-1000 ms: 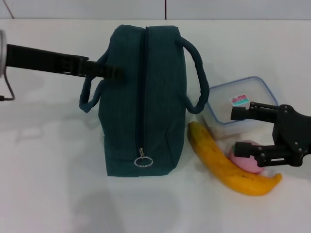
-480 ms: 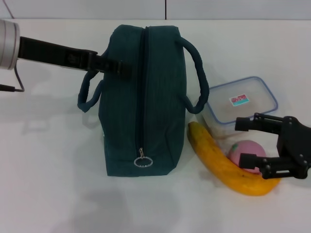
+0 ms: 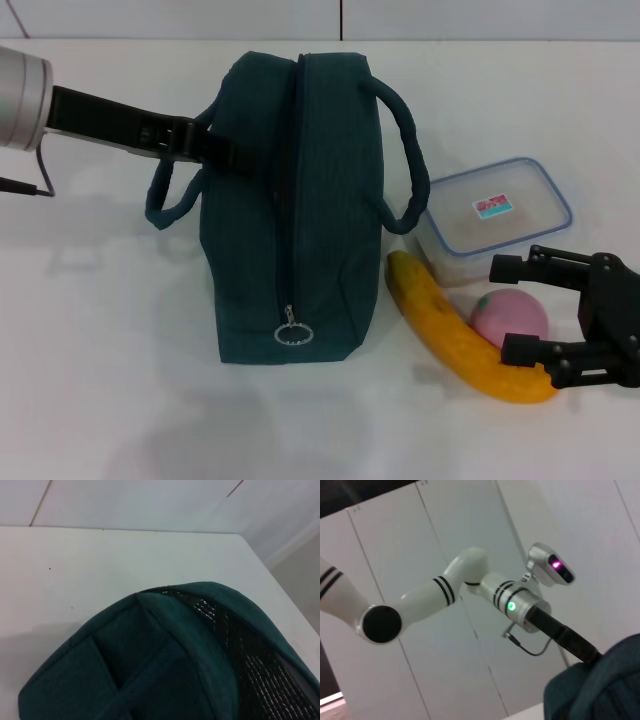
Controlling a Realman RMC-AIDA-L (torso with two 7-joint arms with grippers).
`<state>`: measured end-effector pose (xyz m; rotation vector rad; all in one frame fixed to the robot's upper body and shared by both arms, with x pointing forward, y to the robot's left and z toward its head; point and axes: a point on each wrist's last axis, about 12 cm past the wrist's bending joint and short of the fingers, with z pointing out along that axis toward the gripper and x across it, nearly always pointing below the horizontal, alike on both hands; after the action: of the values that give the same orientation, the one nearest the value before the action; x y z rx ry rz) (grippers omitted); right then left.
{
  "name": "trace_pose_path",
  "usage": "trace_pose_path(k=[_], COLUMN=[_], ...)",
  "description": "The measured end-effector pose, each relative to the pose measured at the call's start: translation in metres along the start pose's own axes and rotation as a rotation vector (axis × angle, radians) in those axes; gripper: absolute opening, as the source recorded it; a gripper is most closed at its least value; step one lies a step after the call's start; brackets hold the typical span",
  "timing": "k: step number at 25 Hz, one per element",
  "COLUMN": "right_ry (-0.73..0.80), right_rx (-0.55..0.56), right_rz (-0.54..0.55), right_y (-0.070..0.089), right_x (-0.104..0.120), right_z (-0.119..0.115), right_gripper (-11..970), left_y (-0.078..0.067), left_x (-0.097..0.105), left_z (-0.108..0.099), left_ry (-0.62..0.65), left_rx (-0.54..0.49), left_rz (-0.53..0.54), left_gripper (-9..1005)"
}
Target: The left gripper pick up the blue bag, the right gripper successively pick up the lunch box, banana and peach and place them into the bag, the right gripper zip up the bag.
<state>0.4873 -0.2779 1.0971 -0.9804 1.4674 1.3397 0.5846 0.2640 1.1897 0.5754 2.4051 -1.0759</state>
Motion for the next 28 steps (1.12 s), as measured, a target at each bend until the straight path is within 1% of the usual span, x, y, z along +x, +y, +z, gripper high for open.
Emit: trace_pose_path(k=[3, 6, 9, 10, 11, 12, 13, 14, 15, 16, 18, 19, 21, 23, 25, 28], right_ry=[-0.006, -0.037, -0.109, -0.109, -0.144, -0.240, -0.273, -0.328, -0.377, -0.399, -0.493, -0.519, -0.540, -0.527, -0.498, -0.457], right_rx=[-0.013, -0.001, 0.047, 0.047, 0.081, 0.188, 0.226, 0.294, 0.354, 0.392, 0.563, 0.629, 0.729, 0.782, 0.838, 0.885], right_rz=[0.000, 0.006, 0.027, 0.027, 0.044, 0.087, 0.103, 0.132, 0.157, 0.176, 0.258, 0.290, 0.343, 0.374, 0.415, 0.475], right_y=[0.001, 0.002, 0.001, 0.001, -0.001, -0.005, -0.007, -0.009, -0.011, -0.013, -0.019, -0.021, -0.023, -0.026, -0.032, -0.042], right_x=[-0.001, 0.000, 0.001, 0.001, 0.002, 0.004, 0.005, 0.008, 0.010, 0.012, 0.023, 0.028, 0.038, 0.044, 0.053, 0.062], right_z=[0.001, 0.002, -0.003, -0.003, -0.007, -0.019, -0.023, -0.030, -0.036, -0.039, -0.055, -0.062, -0.069, -0.070, -0.067, -0.057], right_gripper=[801, 799, 796, 796, 795, 794, 793, 793, 792, 791, 789, 789, 787, 785, 784, 782], left_y=[-0.001, -0.001, -0.002, -0.002, -0.003, -0.003, -0.003, -0.004, -0.004, -0.004, -0.004, -0.005, -0.005, -0.005, -0.005, -0.006], left_x=[0.000, 0.000, 0.001, 0.002, 0.002, 0.002, 0.003, 0.003, 0.004, 0.004, 0.004, 0.005, 0.005, 0.006, 0.007, 0.007], left_z=[0.001, 0.003, 0.005, 0.006, 0.008, 0.009, 0.010, 0.011, 0.012, 0.012, 0.013, 0.013, 0.014, 0.015, 0.016, 0.018], left_ry=[-0.002, -0.003, -0.008, -0.011, -0.012, -0.013, -0.013, -0.013, -0.013, -0.013, -0.012, -0.011, -0.008, -0.006, -0.005, -0.005], left_rx=[0.004, 0.009, 0.016, 0.017, 0.018, 0.019, 0.021, 0.023, 0.024, 0.025, 0.026, 0.027, 0.029, 0.029, 0.033, 0.037], left_rz=[0.001, 0.005, 0.007, 0.004, 0.000, -0.003, -0.005, -0.003, -0.002, 0.000, 0.004, 0.006, 0.012, 0.015, 0.026, 0.034], left_gripper=[238, 185, 131, 113, 95, 78, 60, 42, 41, 40, 38, 37, 37, 37, 37, 37])
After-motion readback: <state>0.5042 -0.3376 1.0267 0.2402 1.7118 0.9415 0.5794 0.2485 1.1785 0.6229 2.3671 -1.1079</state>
